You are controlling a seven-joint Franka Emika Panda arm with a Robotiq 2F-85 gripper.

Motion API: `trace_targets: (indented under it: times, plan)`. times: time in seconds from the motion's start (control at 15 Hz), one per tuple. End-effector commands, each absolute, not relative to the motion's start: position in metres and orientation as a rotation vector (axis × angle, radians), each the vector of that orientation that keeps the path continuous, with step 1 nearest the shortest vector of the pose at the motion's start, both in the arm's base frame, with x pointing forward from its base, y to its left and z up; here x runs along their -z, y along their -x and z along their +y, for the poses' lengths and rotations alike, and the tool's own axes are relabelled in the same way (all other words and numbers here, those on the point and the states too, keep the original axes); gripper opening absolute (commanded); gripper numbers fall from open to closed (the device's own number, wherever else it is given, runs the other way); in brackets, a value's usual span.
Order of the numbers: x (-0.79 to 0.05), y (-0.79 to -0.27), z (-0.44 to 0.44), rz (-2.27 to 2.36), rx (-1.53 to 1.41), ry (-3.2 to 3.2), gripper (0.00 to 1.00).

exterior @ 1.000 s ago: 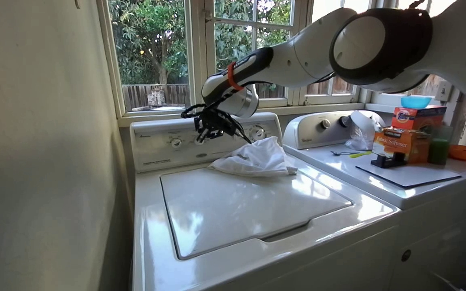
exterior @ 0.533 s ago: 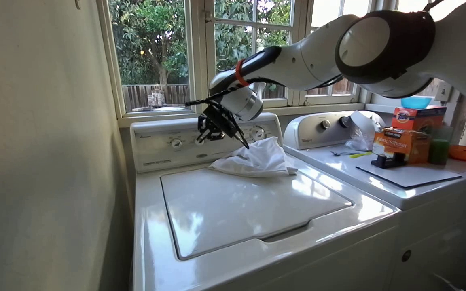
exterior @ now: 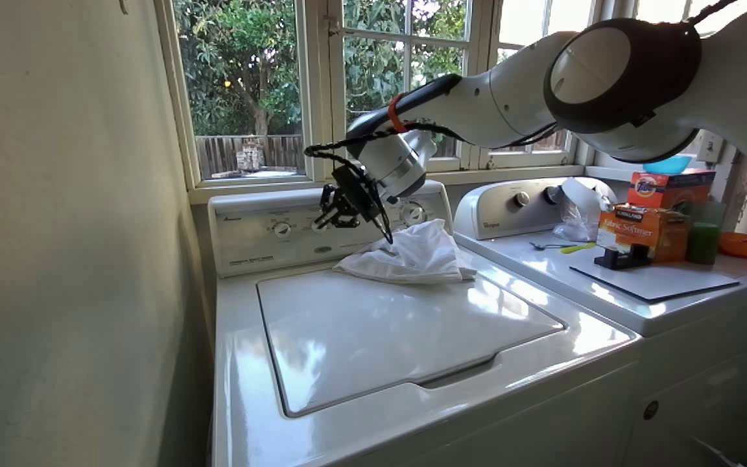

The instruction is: Turn the middle knob on the machine on the left

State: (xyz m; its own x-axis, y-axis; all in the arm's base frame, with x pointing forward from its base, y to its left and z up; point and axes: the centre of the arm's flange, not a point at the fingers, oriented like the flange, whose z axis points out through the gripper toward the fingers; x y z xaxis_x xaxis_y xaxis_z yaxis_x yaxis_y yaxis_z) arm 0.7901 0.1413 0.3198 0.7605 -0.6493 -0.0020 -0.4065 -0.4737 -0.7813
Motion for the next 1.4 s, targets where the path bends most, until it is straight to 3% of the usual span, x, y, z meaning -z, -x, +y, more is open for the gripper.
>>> trace_targets:
  times: [0.0, 0.2, 0.27, 0.4, 0.87, 1.33]
  plan:
    - [-0.331, -0.791, 0.162, 0.813, 0.336, 1.954, 0.03]
    - [-0.324, -0.789, 0.159, 0.861, 0.287, 1.871, 0.03]
    - [-0.324, -0.788, 0.160, 0.863, 0.280, 1.844, 0.39]
    - [-0.327, -0.783, 0.168, 0.801, 0.281, 1.820, 0.46]
    - [-0.370, -0.734, 0.228, 0.443, 0.170, 2.114, 0.99]
    - [-0.410, -0.709, 0.190, 0.245, 0.202, 2.453, 1.00]
